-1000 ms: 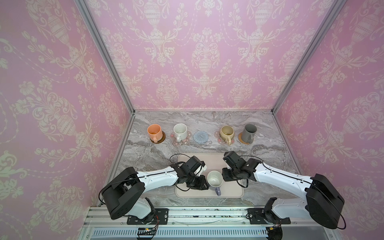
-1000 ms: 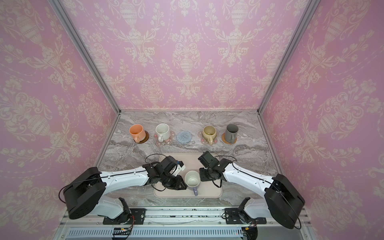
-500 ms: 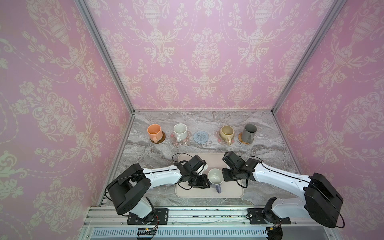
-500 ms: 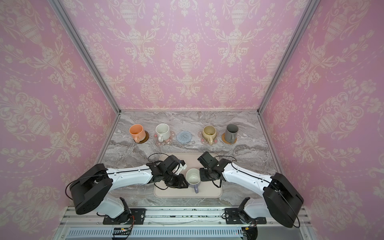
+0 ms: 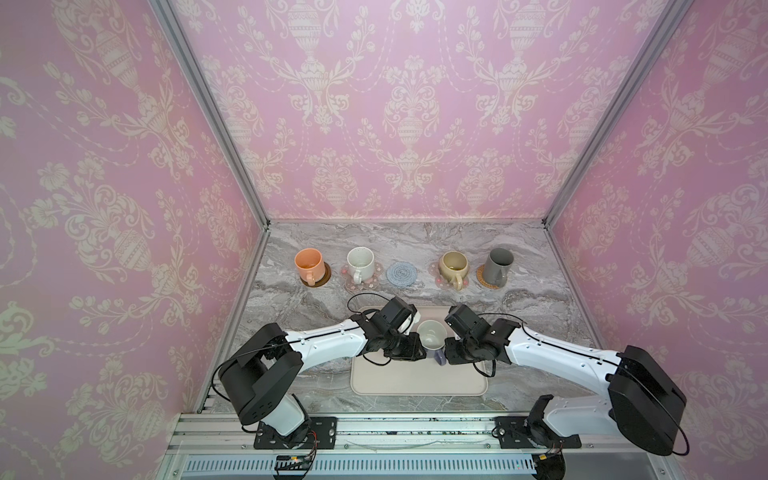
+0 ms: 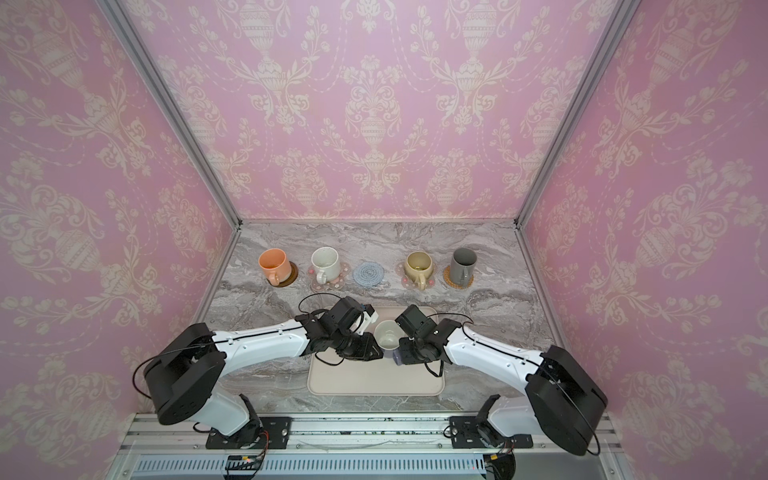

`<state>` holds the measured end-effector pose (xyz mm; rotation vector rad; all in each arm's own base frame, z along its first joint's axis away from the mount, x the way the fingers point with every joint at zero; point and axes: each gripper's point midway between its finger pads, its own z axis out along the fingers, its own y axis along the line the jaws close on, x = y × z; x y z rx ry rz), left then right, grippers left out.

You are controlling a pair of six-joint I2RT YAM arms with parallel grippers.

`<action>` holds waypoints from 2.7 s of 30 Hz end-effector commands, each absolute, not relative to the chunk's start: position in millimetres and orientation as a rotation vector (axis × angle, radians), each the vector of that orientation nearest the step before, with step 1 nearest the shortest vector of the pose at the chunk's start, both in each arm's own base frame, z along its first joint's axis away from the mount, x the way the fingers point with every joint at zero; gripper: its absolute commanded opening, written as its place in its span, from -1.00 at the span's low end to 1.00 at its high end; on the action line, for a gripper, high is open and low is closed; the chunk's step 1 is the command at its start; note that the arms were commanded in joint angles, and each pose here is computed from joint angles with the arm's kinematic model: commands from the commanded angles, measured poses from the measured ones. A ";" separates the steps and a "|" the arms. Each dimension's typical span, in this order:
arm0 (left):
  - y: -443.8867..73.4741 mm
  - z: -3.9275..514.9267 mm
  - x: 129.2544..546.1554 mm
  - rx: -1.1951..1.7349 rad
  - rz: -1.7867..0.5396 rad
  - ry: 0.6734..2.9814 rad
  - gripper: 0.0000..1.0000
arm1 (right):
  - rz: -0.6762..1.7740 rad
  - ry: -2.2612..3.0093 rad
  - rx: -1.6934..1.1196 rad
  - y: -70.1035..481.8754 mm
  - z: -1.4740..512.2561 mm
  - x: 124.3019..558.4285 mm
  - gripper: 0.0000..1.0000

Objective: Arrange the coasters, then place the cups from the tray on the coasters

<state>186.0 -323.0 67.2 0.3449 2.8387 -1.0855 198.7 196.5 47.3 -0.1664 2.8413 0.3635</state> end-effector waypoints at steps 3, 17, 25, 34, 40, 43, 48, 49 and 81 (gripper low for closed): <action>-313.3 61.8 190.8 0.351 -0.997 2.853 -0.46 | 0.416 2.836 -0.140 199.7 48.6 194.4 -0.31; -296.4 66.4 187.0 0.367 -0.913 2.869 -0.45 | 0.489 2.831 -0.168 224.6 50.3 191.6 -0.32; -282.8 67.7 183.0 0.364 -0.861 2.878 -0.43 | 0.508 2.833 -0.219 245.3 52.5 187.6 -0.32; -271.4 68.2 178.9 0.364 -0.815 2.883 -0.42 | 0.549 2.826 -0.281 274.5 53.1 185.4 -0.33; -259.7 65.9 174.8 0.373 -0.756 2.896 -0.41 | 0.561 2.826 -0.337 296.1 51.6 183.1 -0.33; -254.3 66.4 172.7 0.374 -0.739 2.895 -0.40 | 0.563 2.831 -0.364 304.5 50.2 182.1 -0.33; -244.8 67.0 171.1 0.367 -0.704 2.895 -0.39 | 0.549 2.831 -0.392 311.4 50.6 183.2 -0.33; -243.1 67.1 170.9 0.364 -0.698 2.895 -0.39 | 0.545 2.830 -0.398 311.6 51.4 183.4 -0.34; -232.4 71.4 173.7 0.394 -0.589 2.887 -0.35 | 0.300 2.660 -0.410 257.3 113.7 202.2 -0.32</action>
